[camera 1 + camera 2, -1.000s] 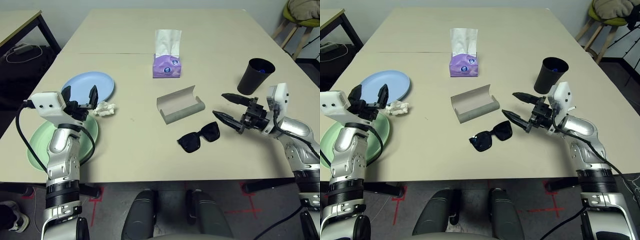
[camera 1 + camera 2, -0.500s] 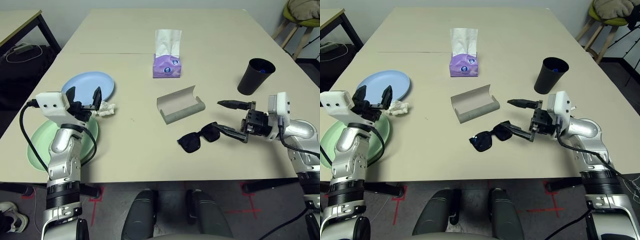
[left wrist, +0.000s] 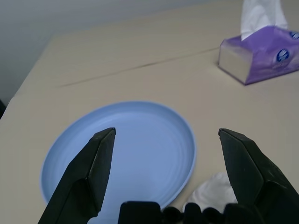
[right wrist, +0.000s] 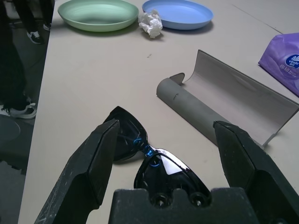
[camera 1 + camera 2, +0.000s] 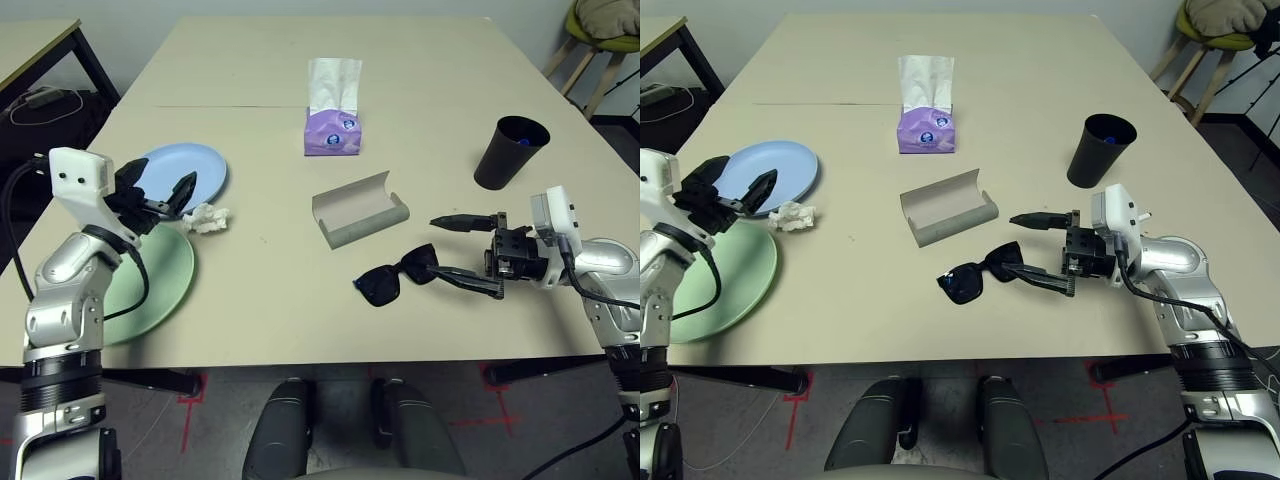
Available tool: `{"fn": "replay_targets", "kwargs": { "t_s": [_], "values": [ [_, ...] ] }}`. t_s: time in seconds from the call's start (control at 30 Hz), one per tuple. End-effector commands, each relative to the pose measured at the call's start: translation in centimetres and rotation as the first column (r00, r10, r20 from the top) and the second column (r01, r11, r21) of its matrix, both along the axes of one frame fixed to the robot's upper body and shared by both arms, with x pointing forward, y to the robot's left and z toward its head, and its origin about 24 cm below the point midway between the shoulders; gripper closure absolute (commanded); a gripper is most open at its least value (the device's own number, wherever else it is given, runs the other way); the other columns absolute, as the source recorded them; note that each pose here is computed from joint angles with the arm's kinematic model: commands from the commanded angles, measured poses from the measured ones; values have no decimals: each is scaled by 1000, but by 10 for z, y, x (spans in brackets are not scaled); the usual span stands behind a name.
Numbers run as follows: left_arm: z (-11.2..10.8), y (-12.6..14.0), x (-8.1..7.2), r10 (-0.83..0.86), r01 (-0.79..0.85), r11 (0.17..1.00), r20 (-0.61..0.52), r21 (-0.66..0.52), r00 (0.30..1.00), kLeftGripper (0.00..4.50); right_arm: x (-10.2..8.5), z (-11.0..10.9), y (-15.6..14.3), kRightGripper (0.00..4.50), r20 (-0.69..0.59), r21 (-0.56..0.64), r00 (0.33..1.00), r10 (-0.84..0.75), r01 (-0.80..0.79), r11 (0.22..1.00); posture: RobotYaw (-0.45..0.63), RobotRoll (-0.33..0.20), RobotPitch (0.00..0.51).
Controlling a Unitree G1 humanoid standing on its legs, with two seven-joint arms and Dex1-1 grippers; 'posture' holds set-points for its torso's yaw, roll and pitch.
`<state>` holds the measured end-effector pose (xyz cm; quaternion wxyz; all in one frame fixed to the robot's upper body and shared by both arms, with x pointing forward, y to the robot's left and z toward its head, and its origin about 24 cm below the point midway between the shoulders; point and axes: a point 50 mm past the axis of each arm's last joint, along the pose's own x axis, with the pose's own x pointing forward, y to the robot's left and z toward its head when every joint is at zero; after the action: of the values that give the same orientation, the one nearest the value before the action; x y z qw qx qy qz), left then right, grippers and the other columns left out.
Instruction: Organize and tidy the items on the table.
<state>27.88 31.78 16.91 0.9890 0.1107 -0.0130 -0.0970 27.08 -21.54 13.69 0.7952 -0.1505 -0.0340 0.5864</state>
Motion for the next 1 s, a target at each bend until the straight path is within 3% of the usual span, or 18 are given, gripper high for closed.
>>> {"fn": "replay_targets", "kwargs": {
  "t_s": [0.03, 0.1, 0.23, 0.43, 1.0],
  "values": [
    [-3, 17, -11, 57, -59, 998, -123, -12, 991, 0, -4, -2, 3, 63, -5, 0, 1000, 7, -7, 1000, 79, 0, 141],
    [-2, 33, -20, 154, -161, 987, -213, -15, 965, 0, -4, -3, 5, 63, -6, 4, 1000, 7, -7, 1000, 81, 0, 143],
    [4, 54, -30, 265, -280, 960, -283, -14, 922, 0, -4, -3, 9, 63, -5, 7, 1000, 2, -2, 1000, 85, 0, 145],
    [-4, 65, -42, 272, -304, 953, -398, -17, 876, 0, -1, -1, 8, 63, 9, 5, 1000, 9, -9, 1000, 87, 0, 146],
    [-2, 92, -61, 364, -365, 927, -450, 87, 815, 0, -5, -1, 13, 63, 22, -4, 998, 66, -66, 998, 106, 0, 150]
  ]
}}
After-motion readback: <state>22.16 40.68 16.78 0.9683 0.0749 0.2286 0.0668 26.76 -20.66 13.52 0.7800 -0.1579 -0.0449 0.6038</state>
